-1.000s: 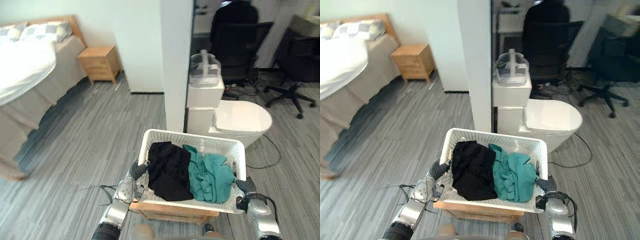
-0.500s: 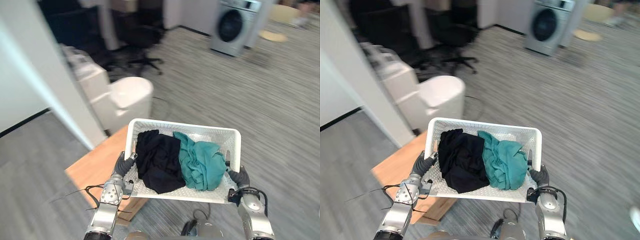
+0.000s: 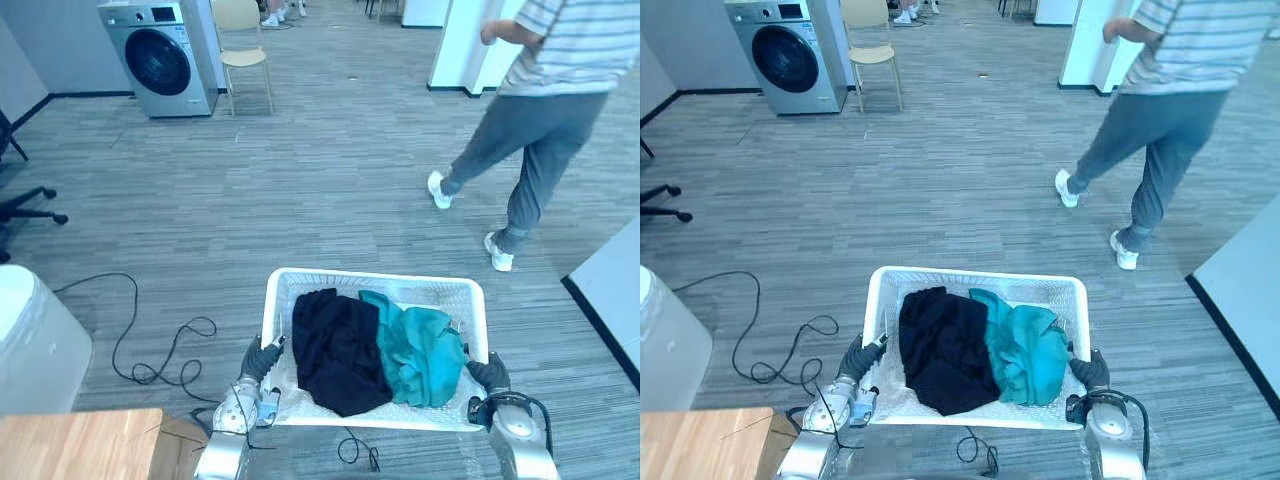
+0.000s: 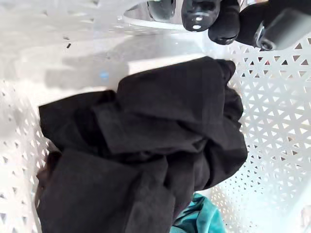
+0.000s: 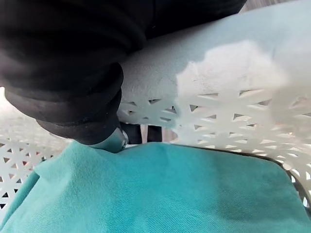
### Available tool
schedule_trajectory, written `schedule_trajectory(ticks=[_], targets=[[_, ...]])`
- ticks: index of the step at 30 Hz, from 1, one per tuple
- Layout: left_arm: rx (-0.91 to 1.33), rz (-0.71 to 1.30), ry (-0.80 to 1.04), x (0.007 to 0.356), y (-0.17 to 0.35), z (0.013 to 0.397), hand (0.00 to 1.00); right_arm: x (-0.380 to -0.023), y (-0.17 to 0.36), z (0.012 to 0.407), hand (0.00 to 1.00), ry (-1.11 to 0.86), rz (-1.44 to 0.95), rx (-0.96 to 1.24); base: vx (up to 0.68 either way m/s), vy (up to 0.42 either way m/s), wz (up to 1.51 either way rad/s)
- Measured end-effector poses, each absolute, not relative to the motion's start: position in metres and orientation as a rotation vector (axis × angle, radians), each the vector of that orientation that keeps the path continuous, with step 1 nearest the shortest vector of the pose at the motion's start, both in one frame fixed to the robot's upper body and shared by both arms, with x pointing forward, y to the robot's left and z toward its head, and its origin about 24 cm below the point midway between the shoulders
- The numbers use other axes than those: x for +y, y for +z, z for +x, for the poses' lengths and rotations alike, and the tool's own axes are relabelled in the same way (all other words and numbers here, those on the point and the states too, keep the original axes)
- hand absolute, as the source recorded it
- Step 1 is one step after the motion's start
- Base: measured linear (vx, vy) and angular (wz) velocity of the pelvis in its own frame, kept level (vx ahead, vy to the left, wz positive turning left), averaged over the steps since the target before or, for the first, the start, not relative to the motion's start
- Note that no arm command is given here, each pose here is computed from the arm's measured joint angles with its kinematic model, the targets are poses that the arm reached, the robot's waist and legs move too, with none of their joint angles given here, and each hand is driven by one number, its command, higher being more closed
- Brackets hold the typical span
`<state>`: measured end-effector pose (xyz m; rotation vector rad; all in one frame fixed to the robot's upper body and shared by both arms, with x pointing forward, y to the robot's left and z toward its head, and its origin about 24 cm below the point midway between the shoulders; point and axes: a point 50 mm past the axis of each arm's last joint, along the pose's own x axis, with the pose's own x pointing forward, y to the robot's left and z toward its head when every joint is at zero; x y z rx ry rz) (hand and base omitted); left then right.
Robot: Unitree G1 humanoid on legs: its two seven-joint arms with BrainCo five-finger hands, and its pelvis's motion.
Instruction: Pick up the laundry basket with both hands and put the clothes into the washing machine.
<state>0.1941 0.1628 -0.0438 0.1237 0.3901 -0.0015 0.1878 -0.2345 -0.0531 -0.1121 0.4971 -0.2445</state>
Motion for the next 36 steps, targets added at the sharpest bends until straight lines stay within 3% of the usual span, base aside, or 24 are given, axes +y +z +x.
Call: schedule_trajectory(ticks=[5, 10, 14, 23, 30, 36], targets=[[0.351, 0.14, 0.044, 0.181, -0.034, 0.202, 1.0, -0.214, -0.052, 0.2, 1.0, -0.217, -0.064, 0.468, 0.48, 0.13, -0.09], [0.363, 0.097, 0.064, 0.171, -0.037, 0.2, 1.0, -0.226, -0.044, 0.208, 1.0, -0.217, -0.107, 0.434, 0.49, 0.243, 0.35], [0.404, 0.129, 0.044, 0.175, -0.044, 0.187, 1.0, -0.219, -0.059, 0.191, 1.0, -0.214, -0.089, 0.502, 0.59, 0.189, 0.43], [0.344, 0.13, -0.003, 0.16, -0.033, 0.196, 1.0, -0.229, -0.04, 0.172, 1.0, -0.296, -0.094, 0.429, 0.89, -0.029, 0.75], [0.327, 0.063, 0.056, 0.167, -0.028, 0.183, 1.0, -0.224, -0.02, 0.175, 1.0, -0.283, -0.113, 0.338, 0.83, -0.053, -0.55], [0.318, 0.041, 0.073, 0.167, -0.029, 0.183, 1.0, -0.226, -0.026, 0.191, 1.0, -0.266, -0.117, 0.332, 0.85, 0.308, -0.51]])
